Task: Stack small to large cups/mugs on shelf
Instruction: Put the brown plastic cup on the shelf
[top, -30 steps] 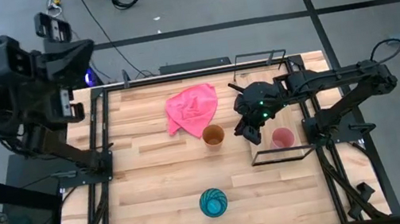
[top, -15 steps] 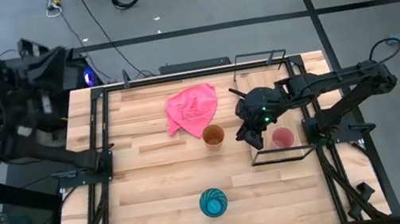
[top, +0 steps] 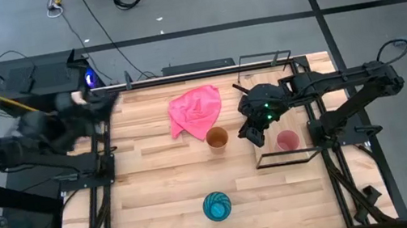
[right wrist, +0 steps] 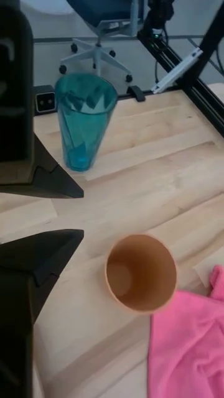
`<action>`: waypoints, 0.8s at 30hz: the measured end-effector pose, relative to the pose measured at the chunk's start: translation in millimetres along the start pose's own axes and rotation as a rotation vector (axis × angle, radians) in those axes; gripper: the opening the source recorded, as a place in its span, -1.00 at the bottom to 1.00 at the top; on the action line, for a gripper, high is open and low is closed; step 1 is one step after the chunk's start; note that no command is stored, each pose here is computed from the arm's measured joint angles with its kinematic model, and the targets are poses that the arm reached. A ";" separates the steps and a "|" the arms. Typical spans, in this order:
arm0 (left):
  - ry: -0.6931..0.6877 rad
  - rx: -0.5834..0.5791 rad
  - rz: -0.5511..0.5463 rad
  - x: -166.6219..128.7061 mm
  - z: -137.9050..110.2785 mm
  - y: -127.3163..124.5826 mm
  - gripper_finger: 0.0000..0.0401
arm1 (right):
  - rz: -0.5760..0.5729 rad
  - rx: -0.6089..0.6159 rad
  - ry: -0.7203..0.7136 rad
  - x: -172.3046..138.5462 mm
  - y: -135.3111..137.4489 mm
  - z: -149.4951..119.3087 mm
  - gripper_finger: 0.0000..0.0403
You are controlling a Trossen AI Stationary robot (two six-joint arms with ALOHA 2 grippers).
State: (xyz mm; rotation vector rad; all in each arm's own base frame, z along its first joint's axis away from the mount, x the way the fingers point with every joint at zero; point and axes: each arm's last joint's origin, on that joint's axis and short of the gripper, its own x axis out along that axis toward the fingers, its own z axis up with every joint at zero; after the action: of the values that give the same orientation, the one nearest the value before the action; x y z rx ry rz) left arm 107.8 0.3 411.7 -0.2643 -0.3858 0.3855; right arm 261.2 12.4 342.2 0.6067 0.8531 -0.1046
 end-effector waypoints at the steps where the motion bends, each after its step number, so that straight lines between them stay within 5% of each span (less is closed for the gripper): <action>1: 0.027 -0.007 0.021 0.9 -11.7 1.5 -0.93 | -0.003 0.006 -0.004 -0.2 -1.5 1.2 -0.51; 13: 0.502 -0.113 0.330 -13.4 -123.1 29.2 -0.89 | -0.014 0.082 -0.072 -3.6 -27.6 22.7 -0.51; 17: 0.644 -0.141 0.428 -26.5 -140.9 39.1 -0.93 | -0.037 0.098 -0.051 5.1 -43.5 31.6 -0.51; 24: 0.653 -0.139 0.436 -29.3 -143.6 40.6 -0.94 | -0.083 0.105 0.062 46.2 -67.0 41.0 -0.51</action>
State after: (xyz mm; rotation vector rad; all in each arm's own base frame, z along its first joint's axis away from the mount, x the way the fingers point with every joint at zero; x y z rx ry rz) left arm 129.1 -0.8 261.1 -0.5923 0.2975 0.6706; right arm 298.0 -58.3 298.0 0.6756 0.9374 -0.2077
